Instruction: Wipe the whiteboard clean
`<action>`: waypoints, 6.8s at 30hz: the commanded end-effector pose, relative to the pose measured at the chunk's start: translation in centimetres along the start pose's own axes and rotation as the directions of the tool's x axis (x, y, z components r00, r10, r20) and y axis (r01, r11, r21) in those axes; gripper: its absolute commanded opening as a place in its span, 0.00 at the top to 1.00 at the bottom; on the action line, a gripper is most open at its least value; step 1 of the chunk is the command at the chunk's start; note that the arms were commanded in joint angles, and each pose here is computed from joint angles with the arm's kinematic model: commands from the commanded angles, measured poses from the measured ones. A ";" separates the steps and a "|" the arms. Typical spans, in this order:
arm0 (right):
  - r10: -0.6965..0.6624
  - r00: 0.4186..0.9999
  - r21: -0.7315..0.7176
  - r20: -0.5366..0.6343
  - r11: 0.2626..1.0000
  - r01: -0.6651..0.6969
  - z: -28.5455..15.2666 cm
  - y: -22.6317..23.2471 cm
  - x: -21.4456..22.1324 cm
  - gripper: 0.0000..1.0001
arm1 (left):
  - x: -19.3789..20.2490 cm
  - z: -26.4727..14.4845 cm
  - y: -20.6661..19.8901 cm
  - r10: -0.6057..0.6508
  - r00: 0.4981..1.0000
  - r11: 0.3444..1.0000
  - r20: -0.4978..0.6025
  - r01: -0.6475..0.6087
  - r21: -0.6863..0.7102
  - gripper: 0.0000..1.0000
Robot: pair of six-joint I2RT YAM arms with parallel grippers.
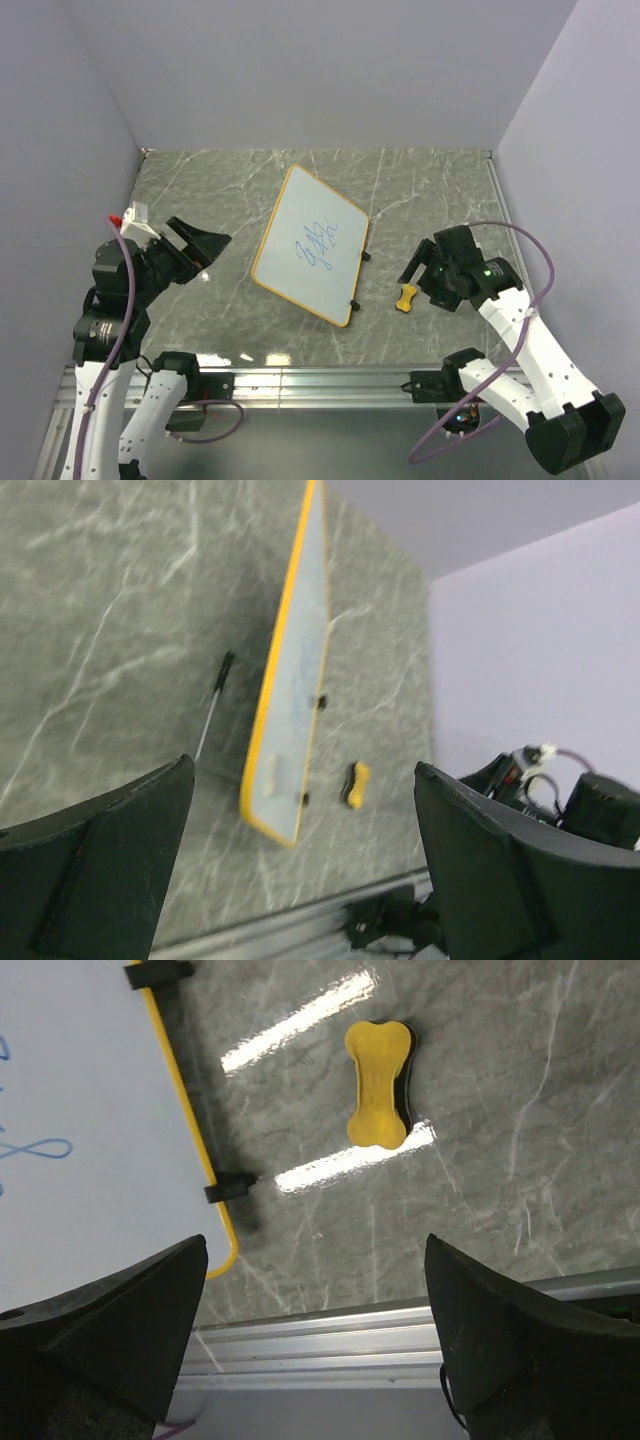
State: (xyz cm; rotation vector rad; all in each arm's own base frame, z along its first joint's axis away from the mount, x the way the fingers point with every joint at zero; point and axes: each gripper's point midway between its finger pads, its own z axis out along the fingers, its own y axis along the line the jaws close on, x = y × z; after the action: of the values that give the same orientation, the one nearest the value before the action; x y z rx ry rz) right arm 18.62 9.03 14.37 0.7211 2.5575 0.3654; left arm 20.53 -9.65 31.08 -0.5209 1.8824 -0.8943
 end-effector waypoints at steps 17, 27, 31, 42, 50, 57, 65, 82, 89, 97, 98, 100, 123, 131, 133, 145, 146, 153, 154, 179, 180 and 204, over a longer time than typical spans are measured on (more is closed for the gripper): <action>0.003 0.998 0.242 -0.064 0.970 0.012 7.6 -1.4 -1.0 0.27 | 1.0 -1.9 -0.4 0.116 0.988 0.989 -0.106 -0.125 -0.081 0.08; -0.030 0.993 0.261 -0.117 0.964 0.060 11.8 -1.3 -0.4 0.31 | 1.9 -0.7 0.8 0.096 0.979 0.982 -0.179 -0.123 -0.145 0.12; -0.054 0.988 0.297 -0.143 0.950 0.095 13.0 -2.2 -0.1 0.36 | 1.8 -0.4 1.1 0.098 0.977 0.977 -0.187 -0.130 -0.169 0.13; -0.108 0.981 0.306 -0.160 0.940 0.154 13.2 -2.9 0.1 0.80 | 0.7 1.3 0.5 0.089 0.980 0.976 -0.176 -0.121 -0.183 0.15; -0.149 0.979 0.257 -0.138 0.949 0.181 12.1 -1.3 -1.2 1.00 | -0.8 5.0 -0.7 0.143 0.972 0.975 -0.185 -0.171 -0.141 0.15; -0.229 0.967 -0.012 -0.109 0.973 0.229 8.8 6.0 -3.8 1.00 | -2.2 10.7 -1.3 0.205 0.959 0.967 -0.197 -0.230 -0.113 0.27; -0.313 0.941 -0.264 -0.131 0.926 0.271 5.6 14.2 -6.1 1.00 | 0.4 19.4 -1.2 0.221 0.932 0.975 -0.287 -0.217 0.047 0.38; -0.347 0.921 -0.476 -0.176 0.849 0.229 5.7 22.6 -5.4 1.00 | 6.8 26.7 -0.2 0.277 0.798 0.956 -0.536 -0.285 0.070 0.99; -0.413 0.892 -0.613 -0.186 0.758 0.223 4.7 30.3 -3.7 1.00 | 8.1 25.8 2.0 0.281 0.784 0.948 -0.553 -0.317 0.033 1.00; -0.464 0.862 -0.633 -0.205 0.735 0.245 6.6 32.2 -2.0 1.00 | 8.8 25.5 2.6 0.270 0.787 0.945 -0.554 -0.327 -0.003 1.00; -0.461 0.857 -0.609 -0.229 0.755 0.243 7.7 31.1 -1.4 1.00 | 8.8 25.5 2.4 0.276 0.785 0.943 -0.554 -0.333 -0.001 1.00; -0.466 0.854 -0.598 -0.233 0.761 0.252 8.7 30.2 -0.9 1.00 | 8.6 25.5 2.0 0.283 0.786 0.941 -0.550 -0.339 0.001 1.00; -0.381 0.879 -0.347 -0.285 0.896 0.276 14.1 19.0 -0.7 1.00 | 8.3 26.4 0.5 0.325 0.761 0.925 -0.561 -0.378 0.023 1.00; -0.387 0.911 -0.486 -0.139 0.829 0.277 11.2 28.6 -6.7 1.00 | 9.9 26.5 -0.3 0.377 0.719 0.899 -0.584 -0.436 0.043 1.00; -0.382 0.914 -0.498 -0.135 0.824 0.270 11.5 30.2 -7.6 1.00 | 10.4 26.5 -0.4 0.383 0.708 0.894 -0.593 -0.445 0.046 1.00; -0.316 0.916 -0.325 -0.246 0.917 0.229 17.2 20.5 -4.8 1.00 | 10.2 26.6 -1.6 0.414 0.702 0.881 -0.580 -0.469 0.062 1.00; -0.309 0.921 -0.316 -0.237 0.921 0.227 16.8 19.6 -4.9 1.00 | 10.2 26.6 -1.6 0.413 0.701 0.881 -0.581 -0.469 0.062 1.00; -0.258 0.919 -0.222 -0.298 0.955 0.196 18.9 12.7 -2.4 1.00 | 10.1 26.8 -2.0 0.418 0.704 0.883 -0.575 -0.464 0.074 1.00; -0.255 0.921 -0.218 -0.296 0.956 0.194 18.9 12.8 -2.6 1.00 | 10.2 26.8 -2.0 0.416 0.702 0.884 -0.578 -0.462 0.075 1.00; -0.312 0.933 -0.452 -0.181 0.869 0.203 10.4 26.2 -4.9 1.00 | 10.9 27.1 -2.7 0.436 0.686 0.872 -0.582 -0.482 0.086 1.00; -0.312 0.932 -0.435 -0.183 0.876 0.208 11.0 25.3 -4.6 1.00 | 10.9 27.0 -2.6 0.436 0.685 0.872 -0.583 -0.482 0.086 1.00; -0.322 0.942 -0.517 -0.099 0.825 0.227 5.7 27.1 -4.8 1.00 | 10.9 26.5 -2.9 0.434 0.688 0.873 -0.581 -0.480 0.085 1.00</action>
State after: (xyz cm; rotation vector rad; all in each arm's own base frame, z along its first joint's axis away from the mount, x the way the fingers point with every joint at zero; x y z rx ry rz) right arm 38.07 25.37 14.20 0.2685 2.6302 0.8270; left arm 41.71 -28.21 23.39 0.1011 2.3305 -0.7750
